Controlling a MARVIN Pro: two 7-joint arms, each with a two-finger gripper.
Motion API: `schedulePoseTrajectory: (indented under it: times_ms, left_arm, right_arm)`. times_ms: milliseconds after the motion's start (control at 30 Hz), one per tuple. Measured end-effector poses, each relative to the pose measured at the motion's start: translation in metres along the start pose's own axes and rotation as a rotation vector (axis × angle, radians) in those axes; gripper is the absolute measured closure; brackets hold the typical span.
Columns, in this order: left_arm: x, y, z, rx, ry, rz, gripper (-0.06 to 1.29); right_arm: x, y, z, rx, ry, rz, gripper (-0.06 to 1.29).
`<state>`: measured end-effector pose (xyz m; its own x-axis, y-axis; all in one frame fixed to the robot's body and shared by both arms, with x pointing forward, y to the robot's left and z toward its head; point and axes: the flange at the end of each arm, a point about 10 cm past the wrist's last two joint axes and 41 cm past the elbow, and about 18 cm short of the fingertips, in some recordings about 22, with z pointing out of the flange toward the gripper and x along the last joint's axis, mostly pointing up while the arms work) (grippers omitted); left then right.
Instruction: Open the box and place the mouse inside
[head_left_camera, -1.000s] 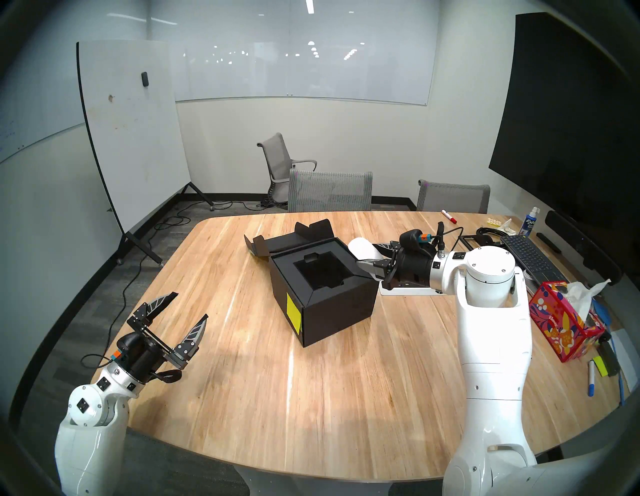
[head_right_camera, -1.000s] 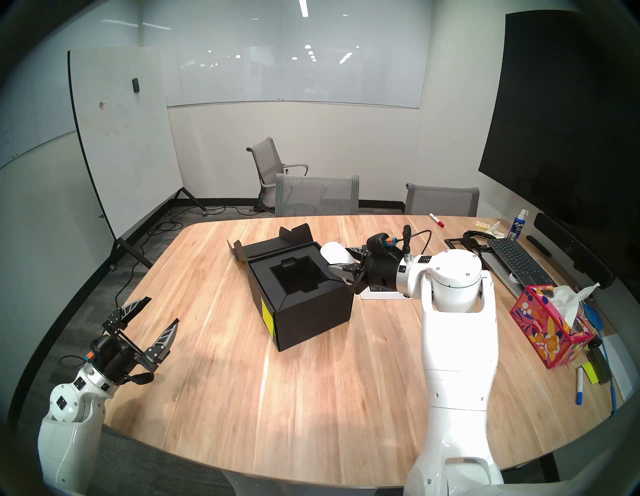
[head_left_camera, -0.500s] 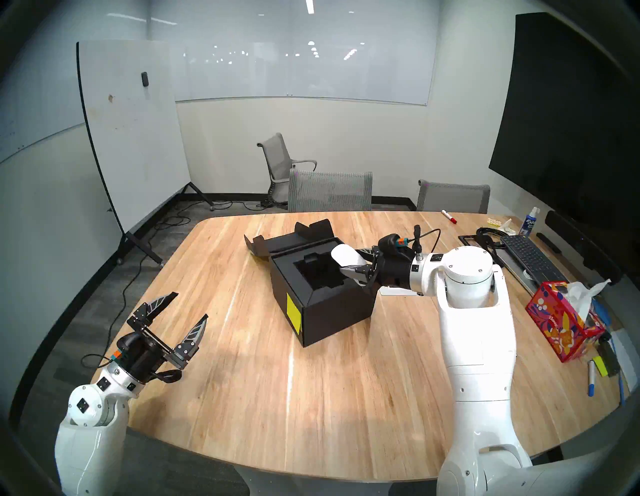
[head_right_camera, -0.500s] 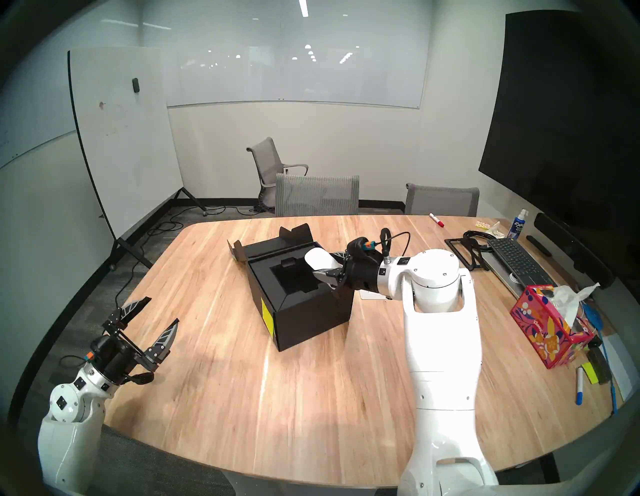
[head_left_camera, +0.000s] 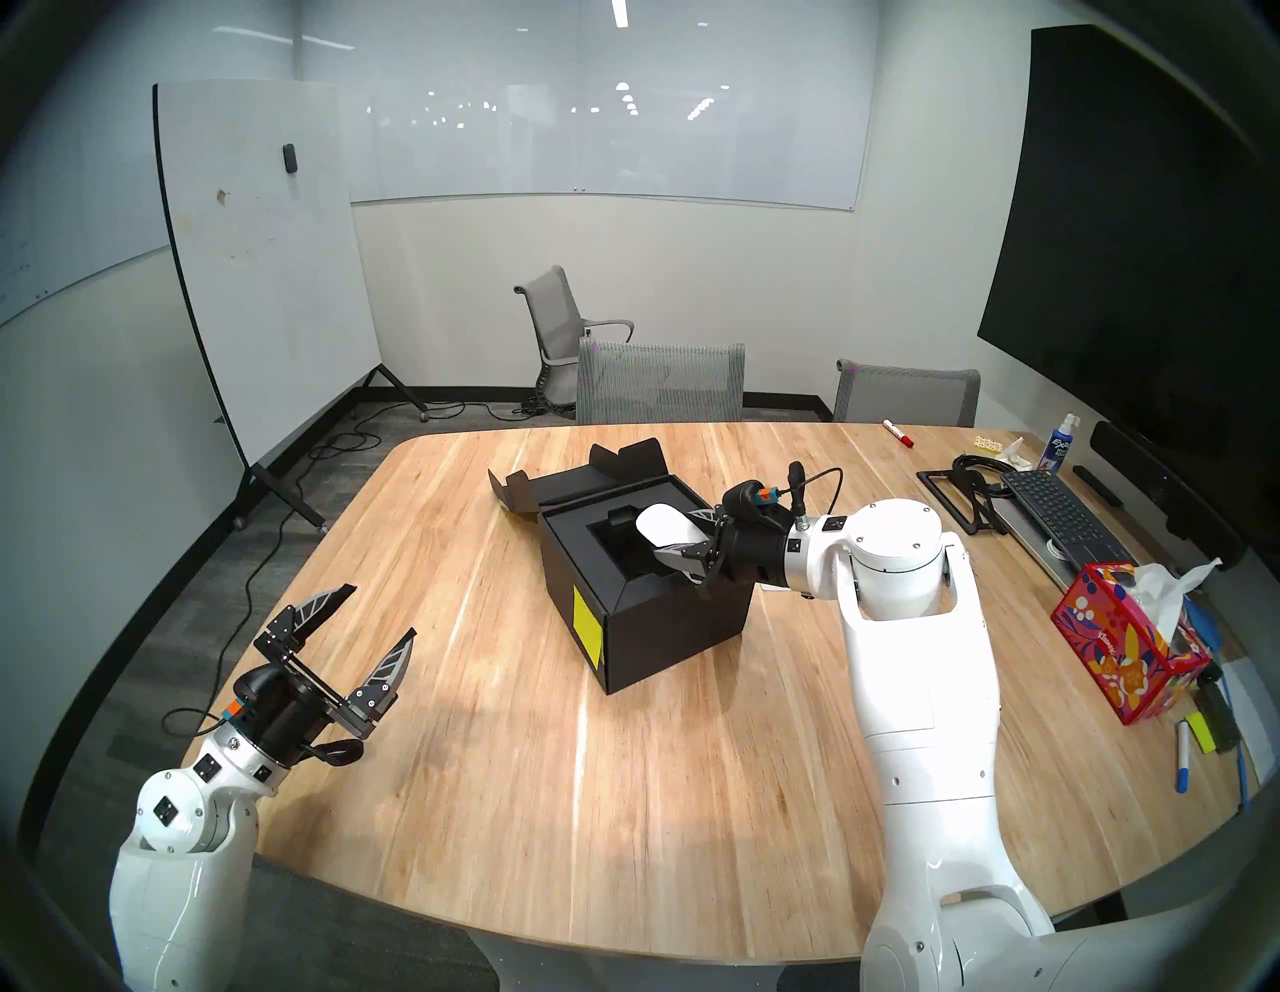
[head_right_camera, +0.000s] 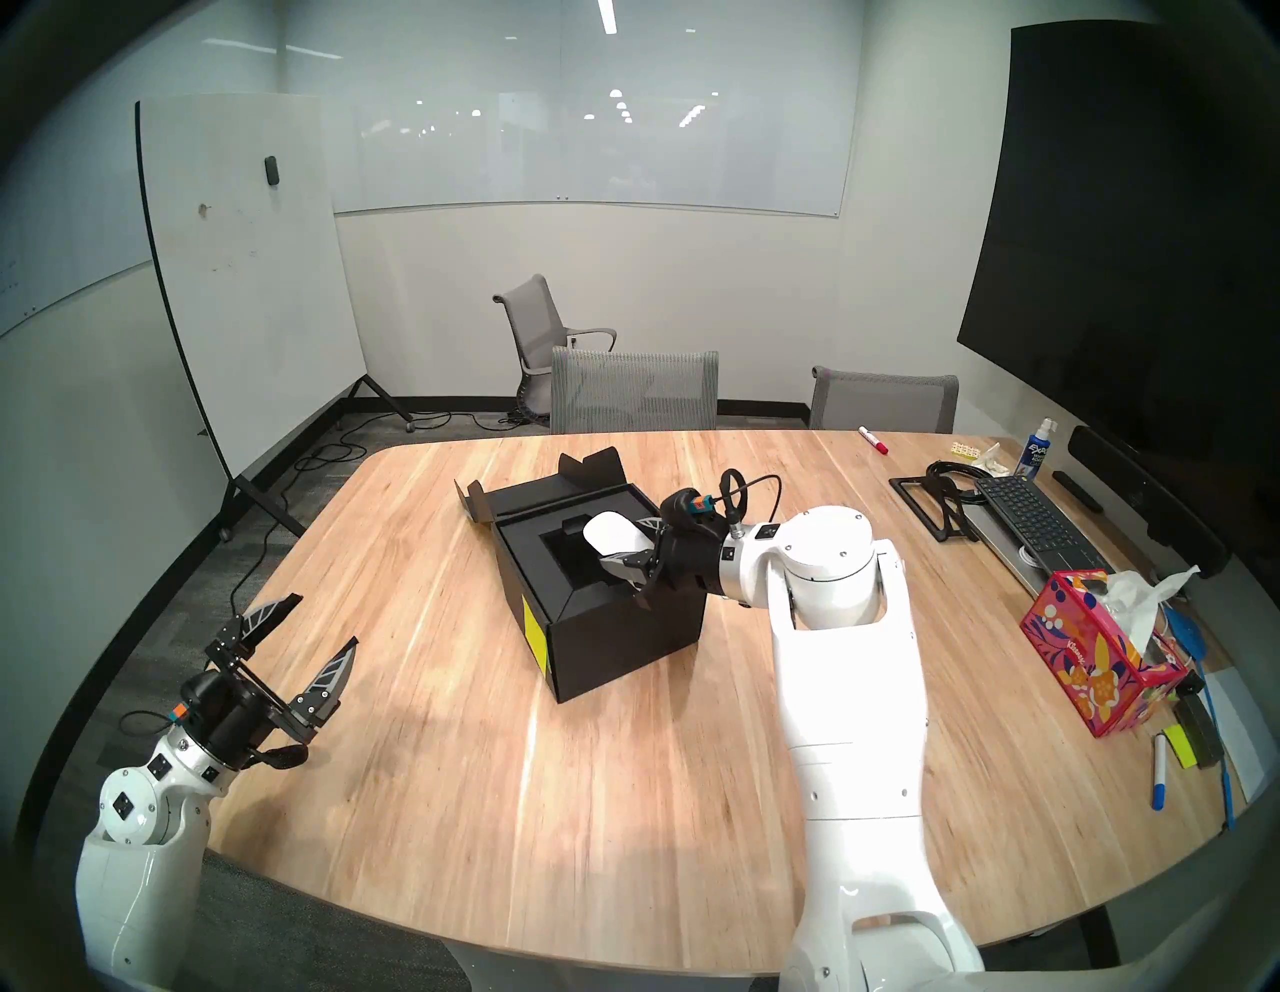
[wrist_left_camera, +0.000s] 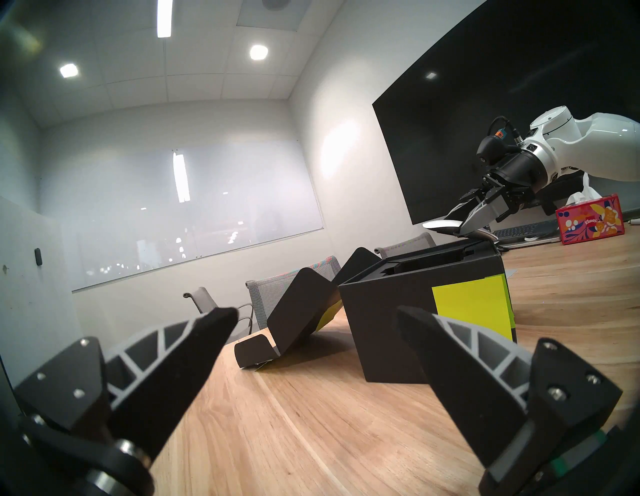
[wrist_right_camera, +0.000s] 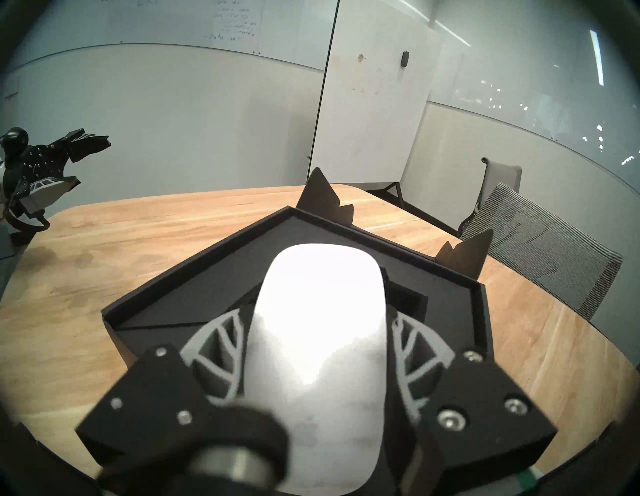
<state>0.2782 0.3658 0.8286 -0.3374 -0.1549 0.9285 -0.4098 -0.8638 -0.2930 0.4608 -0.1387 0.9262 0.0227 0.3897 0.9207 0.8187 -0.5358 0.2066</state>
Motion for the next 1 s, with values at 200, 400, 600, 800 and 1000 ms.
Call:
schedulePoseTrajectory:
  times_ms: [200, 400, 600, 800, 1000]
  left_arm:
    - [0.0, 0.0, 0.0, 0.0, 0.0, 0.0, 0.0]
    - [0.0, 0.0, 0.0, 0.0, 0.0, 0.0, 0.0]
    - [0.0, 0.0, 0.0, 0.0, 0.0, 0.0, 0.0]
    - [0.0, 0.0, 0.0, 0.0, 0.0, 0.0, 0.0]
    - [0.0, 0.0, 0.0, 0.0, 0.0, 0.0, 0.0]
  right_arm:
    - [0.003, 0.009, 0.008, -0.007, 0.003, 0.01, 0.69]
    - [0.009, 0.014, 0.013, -0.012, 0.011, 0.007, 0.69]
    - [0.013, 0.02, 0.02, -0.021, 0.017, 0.01, 0.69]
    - [0.013, 0.024, 0.028, -0.022, 0.012, 0.012, 0.69]
    - [0.003, 0.025, 0.038, -0.016, -0.005, 0.021, 0.69]
